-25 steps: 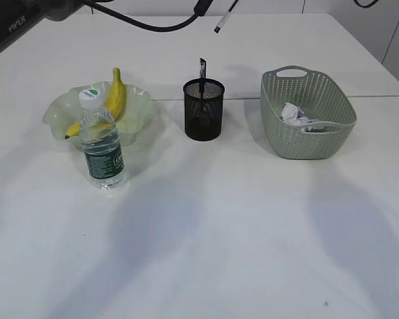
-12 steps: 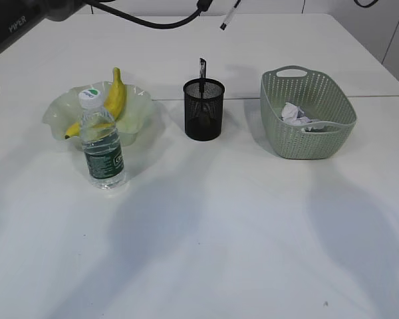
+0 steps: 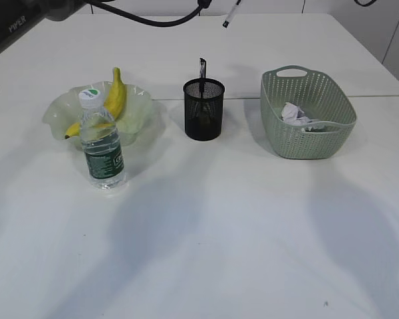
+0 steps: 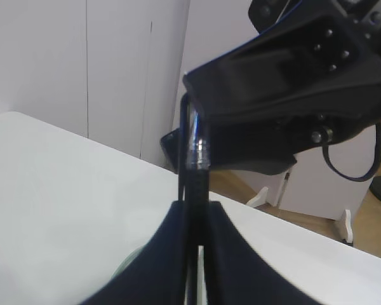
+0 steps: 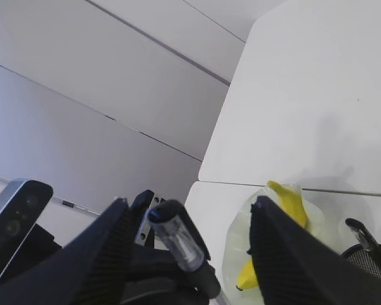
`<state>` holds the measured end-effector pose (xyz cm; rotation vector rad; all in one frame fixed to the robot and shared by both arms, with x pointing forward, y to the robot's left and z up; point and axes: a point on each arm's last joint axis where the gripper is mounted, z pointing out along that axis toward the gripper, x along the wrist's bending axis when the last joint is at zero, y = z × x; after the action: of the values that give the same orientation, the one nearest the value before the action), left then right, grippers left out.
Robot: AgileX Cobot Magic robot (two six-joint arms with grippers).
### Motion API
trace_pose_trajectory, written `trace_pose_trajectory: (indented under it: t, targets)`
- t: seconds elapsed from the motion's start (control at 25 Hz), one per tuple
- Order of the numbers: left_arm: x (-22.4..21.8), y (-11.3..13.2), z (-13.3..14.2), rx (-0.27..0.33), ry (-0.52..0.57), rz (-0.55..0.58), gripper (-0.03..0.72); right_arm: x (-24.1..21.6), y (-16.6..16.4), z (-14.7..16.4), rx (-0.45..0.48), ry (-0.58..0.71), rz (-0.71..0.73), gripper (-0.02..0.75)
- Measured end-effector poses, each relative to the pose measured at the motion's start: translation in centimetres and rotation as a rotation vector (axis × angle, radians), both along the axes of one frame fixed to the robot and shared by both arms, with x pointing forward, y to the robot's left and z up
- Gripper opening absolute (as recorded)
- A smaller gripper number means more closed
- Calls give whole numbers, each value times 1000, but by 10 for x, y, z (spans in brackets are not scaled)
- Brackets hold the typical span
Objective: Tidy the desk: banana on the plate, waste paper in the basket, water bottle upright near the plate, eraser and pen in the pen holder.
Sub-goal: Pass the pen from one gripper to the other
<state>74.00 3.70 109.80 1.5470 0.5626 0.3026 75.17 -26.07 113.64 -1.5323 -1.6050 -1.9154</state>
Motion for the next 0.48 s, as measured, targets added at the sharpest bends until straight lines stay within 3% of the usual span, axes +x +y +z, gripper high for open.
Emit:
trace_pose_trajectory:
  t: [0.48]
  targets:
    - [-1, -1, 2, -40, 16, -8, 12, -1, 7, 3, 19, -27, 20, 391]
